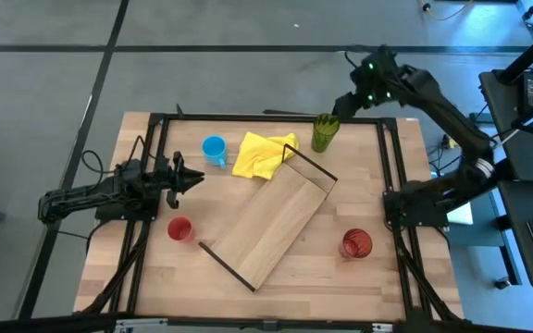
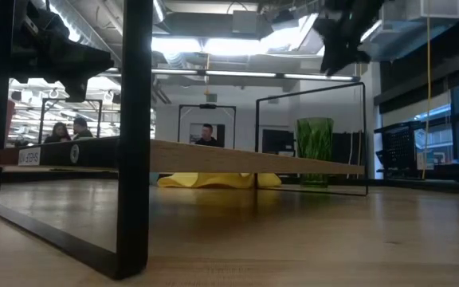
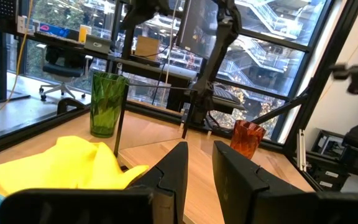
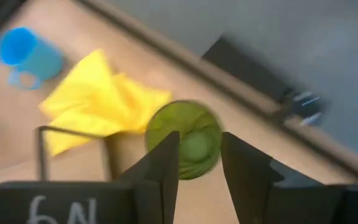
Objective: Stack small to large cups/mugs on shelf
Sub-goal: Put the green cup on the shelf
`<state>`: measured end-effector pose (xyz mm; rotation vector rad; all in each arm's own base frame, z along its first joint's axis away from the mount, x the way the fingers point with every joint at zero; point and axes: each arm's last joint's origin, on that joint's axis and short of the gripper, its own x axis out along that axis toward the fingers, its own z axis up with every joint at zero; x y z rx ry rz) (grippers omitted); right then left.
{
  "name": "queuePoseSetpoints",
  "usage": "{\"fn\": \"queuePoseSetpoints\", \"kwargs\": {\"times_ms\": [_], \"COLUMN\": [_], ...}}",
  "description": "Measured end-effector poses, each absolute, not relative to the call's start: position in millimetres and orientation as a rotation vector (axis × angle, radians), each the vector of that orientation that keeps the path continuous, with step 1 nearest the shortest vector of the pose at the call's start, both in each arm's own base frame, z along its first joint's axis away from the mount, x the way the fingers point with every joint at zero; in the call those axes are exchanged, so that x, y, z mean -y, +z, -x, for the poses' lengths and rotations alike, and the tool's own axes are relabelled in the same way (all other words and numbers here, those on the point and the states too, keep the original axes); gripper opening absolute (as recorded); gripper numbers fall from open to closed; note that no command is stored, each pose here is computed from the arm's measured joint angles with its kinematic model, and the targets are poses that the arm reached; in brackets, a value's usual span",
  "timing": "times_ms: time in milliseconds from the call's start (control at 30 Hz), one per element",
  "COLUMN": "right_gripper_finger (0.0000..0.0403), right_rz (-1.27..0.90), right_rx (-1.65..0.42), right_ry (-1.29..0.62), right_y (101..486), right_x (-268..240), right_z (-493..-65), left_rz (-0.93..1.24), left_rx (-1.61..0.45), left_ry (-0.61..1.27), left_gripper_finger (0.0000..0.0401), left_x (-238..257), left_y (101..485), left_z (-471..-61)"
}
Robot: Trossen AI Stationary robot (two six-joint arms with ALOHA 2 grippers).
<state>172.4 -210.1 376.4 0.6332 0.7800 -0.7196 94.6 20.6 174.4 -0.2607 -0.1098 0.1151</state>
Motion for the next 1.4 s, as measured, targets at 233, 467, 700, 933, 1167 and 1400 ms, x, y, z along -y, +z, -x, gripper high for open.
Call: {"fn": "queuePoseSetpoints", "kwargs": {"times_ms": [233,467,700,933,1167,1400], "right_gripper_finger": [0.0118,0.0160,0.0202,0.0204,0.0204,0.0204], "right_rz": [-0.785,-0.753,-0.782,-0.815,-0.745,-0.719], "right_rx": [-0.945,-0.908,-1.003,-1.060,-1.083,-1.069], "right_ry": [-0.700,-0.705,-0.750,-0.724,-0.779,-0.768], "right_y": [331,328,304,284,284,289], "right_x": [252,262,276,280,279,277], "right_z": [-166,-171,-177,-193,-198,-197], "left_rz": [0.261,0.261,0.261,0.261,0.261,0.261], "left_rx": [0.110,0.110,0.110,0.110,0.110,0.110], "left_ry": [0.115,0.115,0.115,0.115,0.115,0.115], "left_gripper_finger": [0.0069,0.0069,0.0069,0.0069,0.0069,0.0069], "left_x": [-21,-21,-21,-21,-21,-21], "left_y": [174,174,174,174,174,174], "left_z": [-95,-95,-95,-95,-95,-95]}}
